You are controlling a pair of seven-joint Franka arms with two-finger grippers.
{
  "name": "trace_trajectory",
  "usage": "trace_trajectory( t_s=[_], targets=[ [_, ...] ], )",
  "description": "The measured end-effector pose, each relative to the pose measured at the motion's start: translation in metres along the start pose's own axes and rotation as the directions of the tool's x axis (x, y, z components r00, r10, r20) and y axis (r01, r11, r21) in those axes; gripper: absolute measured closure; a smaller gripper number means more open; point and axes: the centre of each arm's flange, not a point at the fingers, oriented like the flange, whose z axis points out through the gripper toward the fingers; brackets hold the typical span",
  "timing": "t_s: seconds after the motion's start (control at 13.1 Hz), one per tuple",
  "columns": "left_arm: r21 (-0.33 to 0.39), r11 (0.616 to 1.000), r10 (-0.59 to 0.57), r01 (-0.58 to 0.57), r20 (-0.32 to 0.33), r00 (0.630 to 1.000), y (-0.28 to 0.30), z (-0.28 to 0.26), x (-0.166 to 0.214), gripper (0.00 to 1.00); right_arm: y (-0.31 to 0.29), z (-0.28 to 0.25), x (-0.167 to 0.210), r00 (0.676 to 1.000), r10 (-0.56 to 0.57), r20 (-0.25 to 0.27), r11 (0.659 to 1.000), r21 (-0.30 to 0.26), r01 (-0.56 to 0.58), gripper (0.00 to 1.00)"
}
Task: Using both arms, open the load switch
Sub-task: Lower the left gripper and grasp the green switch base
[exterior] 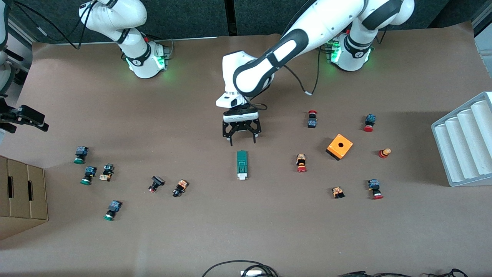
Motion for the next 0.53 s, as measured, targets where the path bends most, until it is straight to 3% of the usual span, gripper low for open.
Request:
trace_trajectory(
  t_s=[0.23, 0.53],
  targets=[
    [-0.054, 0.997, 0.057, -0.062, -0.085, 0.995, -0.007, 0.033, -0.035, 0.0, 0.0, 0.0, 0.0, 1.0, -0.001, 0.0, 1.0, 0.0, 0.001, 0.0],
    [0.001, 0.997, 0.073, -0.073, -0.135, 0.988, -0.001, 0.053, -0.058, 0.0, -0.001, 0.0, 0.0, 1.0, -0.002, 0.0, 1.0, 0.0, 0.002, 0.0]
  ],
)
